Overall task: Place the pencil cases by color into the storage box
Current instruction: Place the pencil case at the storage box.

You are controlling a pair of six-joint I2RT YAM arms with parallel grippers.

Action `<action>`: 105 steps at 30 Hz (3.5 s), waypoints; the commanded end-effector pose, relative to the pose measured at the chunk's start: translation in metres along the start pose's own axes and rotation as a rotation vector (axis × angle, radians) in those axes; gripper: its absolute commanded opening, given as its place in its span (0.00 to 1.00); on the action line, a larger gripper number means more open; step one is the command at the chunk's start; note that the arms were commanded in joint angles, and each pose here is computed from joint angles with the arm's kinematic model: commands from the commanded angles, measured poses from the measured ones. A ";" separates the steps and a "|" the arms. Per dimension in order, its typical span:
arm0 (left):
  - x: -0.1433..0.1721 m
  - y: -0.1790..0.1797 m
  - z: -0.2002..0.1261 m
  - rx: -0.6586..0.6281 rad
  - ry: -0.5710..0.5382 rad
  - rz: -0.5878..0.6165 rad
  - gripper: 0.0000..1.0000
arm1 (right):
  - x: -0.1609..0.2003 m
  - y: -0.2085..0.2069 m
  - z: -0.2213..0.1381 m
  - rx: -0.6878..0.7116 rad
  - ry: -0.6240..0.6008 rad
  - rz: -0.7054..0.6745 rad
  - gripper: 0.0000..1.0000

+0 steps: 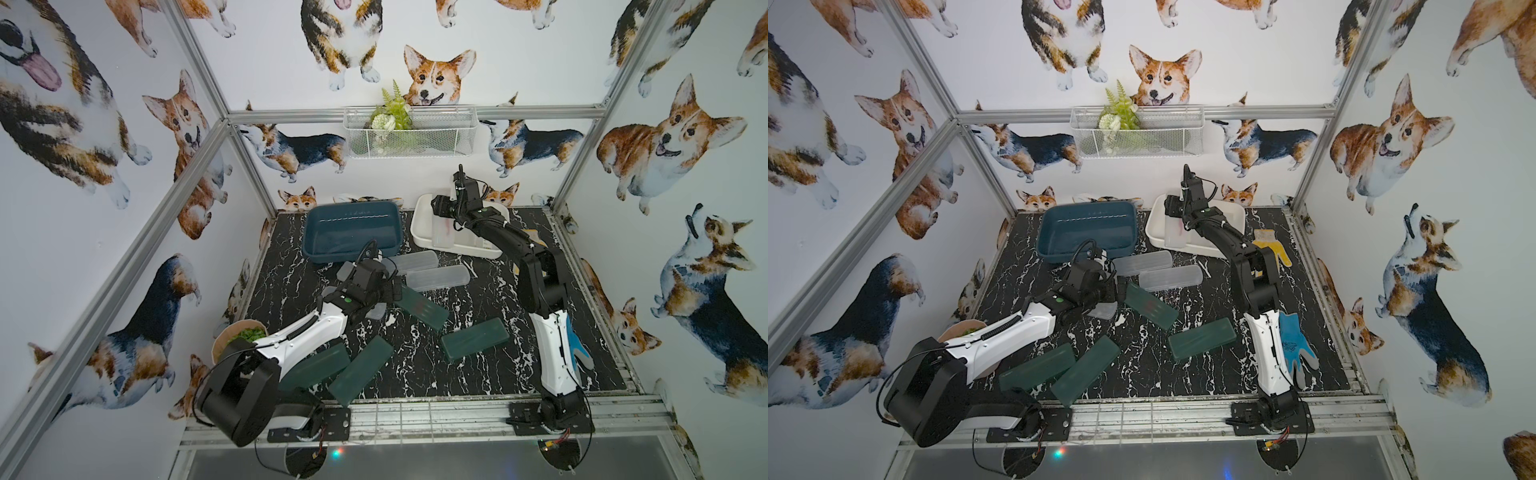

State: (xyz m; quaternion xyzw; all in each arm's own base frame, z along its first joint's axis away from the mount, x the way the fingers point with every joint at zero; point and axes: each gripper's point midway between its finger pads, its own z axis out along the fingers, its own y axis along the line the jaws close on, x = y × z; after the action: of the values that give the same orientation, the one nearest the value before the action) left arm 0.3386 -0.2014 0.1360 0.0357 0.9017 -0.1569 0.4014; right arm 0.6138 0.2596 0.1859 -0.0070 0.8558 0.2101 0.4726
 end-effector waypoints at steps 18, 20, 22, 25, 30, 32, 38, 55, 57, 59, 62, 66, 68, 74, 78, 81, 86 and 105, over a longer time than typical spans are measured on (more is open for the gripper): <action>-0.015 0.001 0.000 -0.004 -0.049 0.010 0.99 | -0.034 -0.030 0.036 0.039 -0.183 0.022 0.50; -0.014 0.001 0.000 -0.003 -0.050 0.005 0.99 | -0.028 -0.033 0.040 0.052 -0.172 0.023 0.51; -0.012 0.003 0.000 -0.005 -0.048 0.001 0.99 | -0.022 -0.037 0.043 0.063 -0.155 0.024 0.51; -0.010 0.004 0.000 -0.008 -0.048 -0.001 0.99 | -0.012 -0.044 0.046 0.091 -0.137 0.024 0.51; -0.008 0.004 0.002 -0.003 -0.044 -0.008 0.99 | 0.003 -0.055 0.052 0.148 -0.094 0.024 0.50; -0.008 0.005 0.002 -0.005 -0.042 -0.009 0.99 | 0.011 -0.060 0.054 0.172 -0.069 0.019 0.50; -0.007 0.006 0.003 -0.006 -0.039 -0.009 0.99 | 0.026 -0.071 0.055 0.232 -0.002 -0.005 0.51; -0.006 0.010 0.003 -0.014 -0.039 -0.018 0.99 | 0.059 -0.081 0.075 0.259 0.131 -0.026 0.58; -0.004 0.011 0.004 -0.014 -0.034 -0.019 0.99 | 0.062 -0.079 0.076 0.244 0.137 -0.032 0.61; -0.004 0.010 0.005 -0.013 -0.033 -0.019 0.99 | 0.064 -0.077 0.078 0.226 0.144 -0.037 0.62; -0.003 0.011 0.007 -0.015 -0.029 -0.022 0.99 | 0.068 -0.074 0.080 0.197 0.155 -0.042 0.73; -0.003 0.011 0.009 -0.015 -0.025 -0.025 0.99 | 0.068 -0.073 0.080 0.190 0.158 -0.044 0.82; -0.003 0.010 0.009 -0.013 -0.023 -0.025 0.99 | 0.066 -0.074 0.080 0.182 0.156 -0.041 0.83; -0.004 0.012 0.009 -0.017 -0.025 -0.027 0.99 | 0.044 -0.069 0.070 0.162 0.122 -0.058 0.86; -0.005 0.012 0.008 -0.018 -0.026 -0.023 0.99 | 0.028 -0.060 0.057 0.140 0.104 -0.084 0.85; -0.006 0.011 0.007 -0.017 -0.029 -0.023 0.99 | 0.022 -0.051 0.047 0.104 0.096 -0.089 0.83; -0.007 0.013 0.006 -0.022 -0.033 -0.023 0.99 | 0.030 -0.036 0.043 0.013 0.108 -0.081 0.73; -0.007 0.019 -0.002 -0.041 -0.041 -0.026 0.99 | 0.101 -0.002 0.081 -0.029 0.246 0.026 0.64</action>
State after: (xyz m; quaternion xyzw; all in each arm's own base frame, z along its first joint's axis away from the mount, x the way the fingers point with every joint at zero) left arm 0.3459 -0.1877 0.1365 0.0184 0.8969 -0.1528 0.4145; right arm 0.6229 0.3158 0.0759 -0.0618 0.8919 0.2467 0.3739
